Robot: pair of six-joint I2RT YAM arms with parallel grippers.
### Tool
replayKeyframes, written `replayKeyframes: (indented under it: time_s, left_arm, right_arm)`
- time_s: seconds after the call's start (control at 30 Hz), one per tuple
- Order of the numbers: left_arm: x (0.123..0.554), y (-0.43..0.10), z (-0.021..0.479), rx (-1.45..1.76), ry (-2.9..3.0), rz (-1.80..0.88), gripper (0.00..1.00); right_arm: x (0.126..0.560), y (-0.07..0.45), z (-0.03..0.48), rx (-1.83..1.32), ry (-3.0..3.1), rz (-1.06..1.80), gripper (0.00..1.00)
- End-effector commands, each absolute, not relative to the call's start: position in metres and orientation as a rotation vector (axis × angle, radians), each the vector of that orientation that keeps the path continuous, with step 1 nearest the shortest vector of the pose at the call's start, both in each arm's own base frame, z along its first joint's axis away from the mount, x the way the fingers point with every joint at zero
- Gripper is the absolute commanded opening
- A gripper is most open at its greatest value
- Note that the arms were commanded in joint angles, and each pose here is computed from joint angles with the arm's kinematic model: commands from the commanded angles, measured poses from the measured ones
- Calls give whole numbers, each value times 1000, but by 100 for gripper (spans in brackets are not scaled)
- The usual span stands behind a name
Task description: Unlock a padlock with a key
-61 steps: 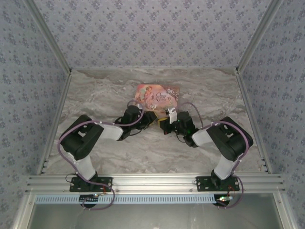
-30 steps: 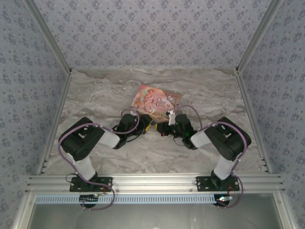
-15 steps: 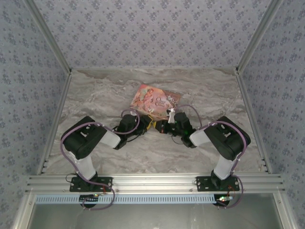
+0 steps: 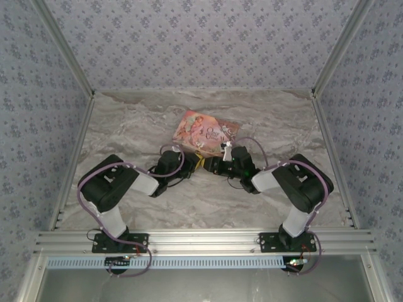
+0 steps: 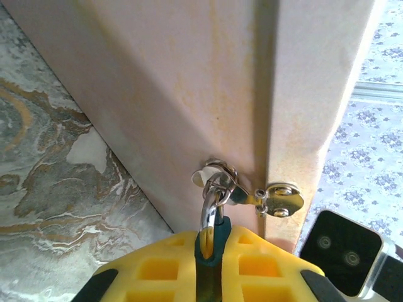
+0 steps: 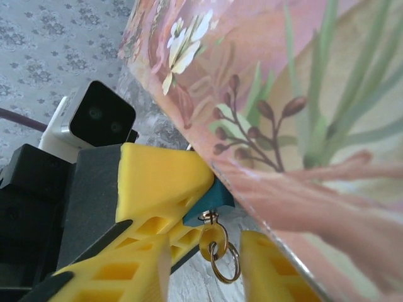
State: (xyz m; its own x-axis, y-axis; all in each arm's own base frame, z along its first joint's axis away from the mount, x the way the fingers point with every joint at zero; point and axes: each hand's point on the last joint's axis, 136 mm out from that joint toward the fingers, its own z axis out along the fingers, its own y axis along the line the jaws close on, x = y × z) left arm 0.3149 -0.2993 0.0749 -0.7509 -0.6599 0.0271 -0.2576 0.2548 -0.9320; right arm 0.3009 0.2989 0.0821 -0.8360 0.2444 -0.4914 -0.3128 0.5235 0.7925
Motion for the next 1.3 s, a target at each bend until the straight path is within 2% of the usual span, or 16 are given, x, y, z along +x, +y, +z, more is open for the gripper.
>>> replayKeyframes:
  time_s: [0.0,0.27,0.77,1.0,1.27]
  left_arm:
    - [316,-303,105,-772,2111,-1532,0]
    - [314,-300,117,-852,2136,-1529,0]
    - [304,-289,133,-985,2291,-1359,0]
    - [303,-290,143,-1045,2312,-1363,0]
    - [301,-302,154,-1080,2329,-1444,0]
  right_arm:
    - [299,289,91,-129,2195,1210,41]
    - [295,263,115,-170,2144,1078,49]
    - [267,211,216,-611,1733,570,67]
    - [246,235,213,-1054,1520,300,69]
    - [253,256,201,-1243,1388,10,67]
